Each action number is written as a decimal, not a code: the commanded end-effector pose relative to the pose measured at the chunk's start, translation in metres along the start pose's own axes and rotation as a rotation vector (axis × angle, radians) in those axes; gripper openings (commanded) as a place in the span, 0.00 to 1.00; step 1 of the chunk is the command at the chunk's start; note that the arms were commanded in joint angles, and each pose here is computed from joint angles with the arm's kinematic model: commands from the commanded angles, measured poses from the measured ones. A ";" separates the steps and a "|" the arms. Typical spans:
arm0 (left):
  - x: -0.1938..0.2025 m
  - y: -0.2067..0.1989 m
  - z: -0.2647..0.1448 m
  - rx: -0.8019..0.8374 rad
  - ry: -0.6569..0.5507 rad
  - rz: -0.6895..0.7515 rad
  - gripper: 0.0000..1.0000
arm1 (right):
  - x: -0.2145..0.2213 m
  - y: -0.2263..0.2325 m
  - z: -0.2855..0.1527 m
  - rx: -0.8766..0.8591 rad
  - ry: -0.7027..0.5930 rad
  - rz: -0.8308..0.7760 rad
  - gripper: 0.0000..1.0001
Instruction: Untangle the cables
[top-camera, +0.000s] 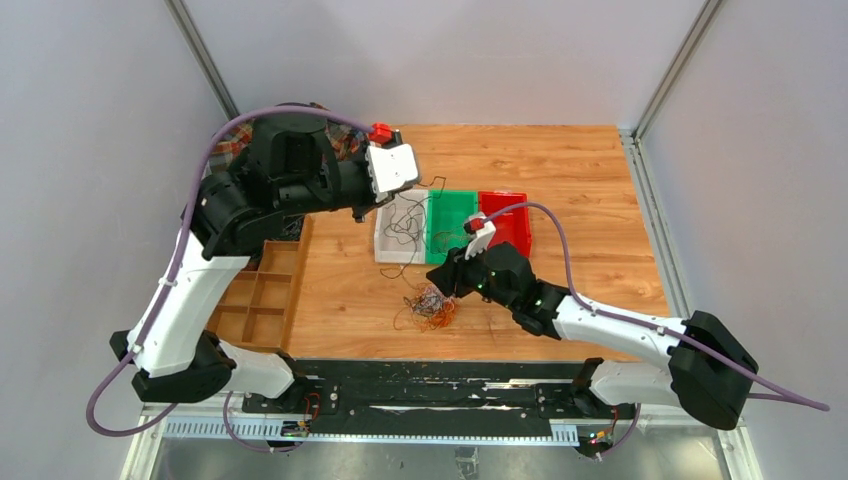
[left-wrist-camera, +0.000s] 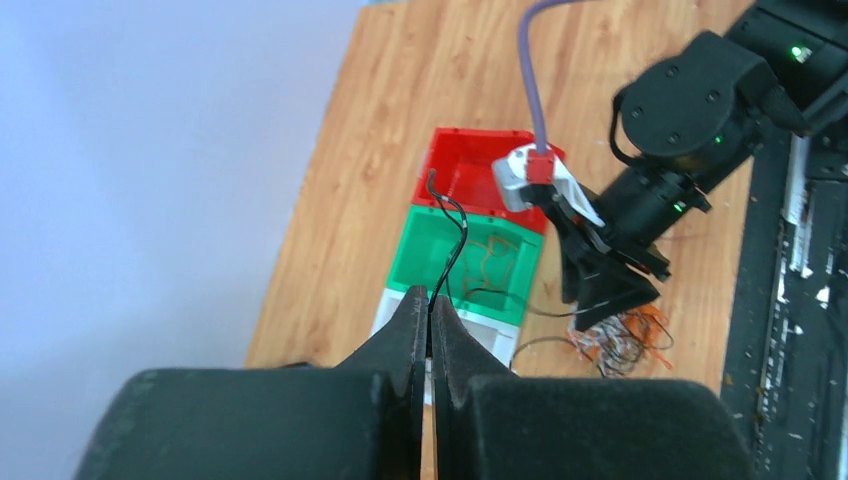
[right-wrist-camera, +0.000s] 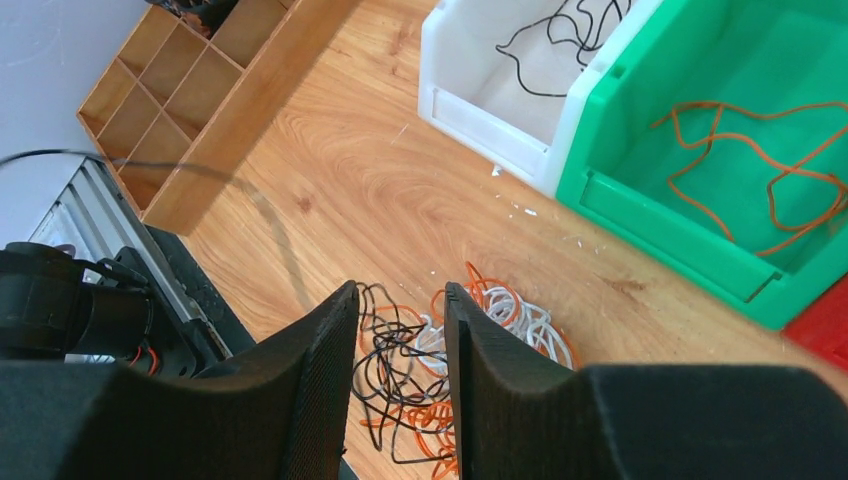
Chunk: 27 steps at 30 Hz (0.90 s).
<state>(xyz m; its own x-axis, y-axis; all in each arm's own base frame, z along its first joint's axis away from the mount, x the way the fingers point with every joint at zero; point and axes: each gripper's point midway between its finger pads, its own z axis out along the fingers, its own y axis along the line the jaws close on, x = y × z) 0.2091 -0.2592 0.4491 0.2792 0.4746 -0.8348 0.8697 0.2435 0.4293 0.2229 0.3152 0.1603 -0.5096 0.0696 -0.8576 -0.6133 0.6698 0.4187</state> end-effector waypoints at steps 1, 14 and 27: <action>-0.020 0.019 -0.010 -0.077 -0.034 0.059 0.00 | 0.010 -0.003 -0.002 0.017 0.010 0.032 0.38; -0.055 0.051 -0.026 -0.191 -0.096 0.167 0.00 | -0.009 0.023 -0.018 -0.116 -0.066 0.008 0.62; -0.045 0.063 -0.028 -0.241 -0.031 0.259 0.00 | 0.027 0.040 -0.009 -0.219 0.079 -0.095 0.62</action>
<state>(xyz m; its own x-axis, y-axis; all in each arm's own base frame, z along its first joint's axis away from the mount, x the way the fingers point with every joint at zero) 0.2390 -0.2468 0.5210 0.4707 0.4981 -0.7282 0.6836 0.3159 0.6580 0.1896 0.3275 0.1580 -0.4961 0.0081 -0.8682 -0.7310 0.5357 0.4226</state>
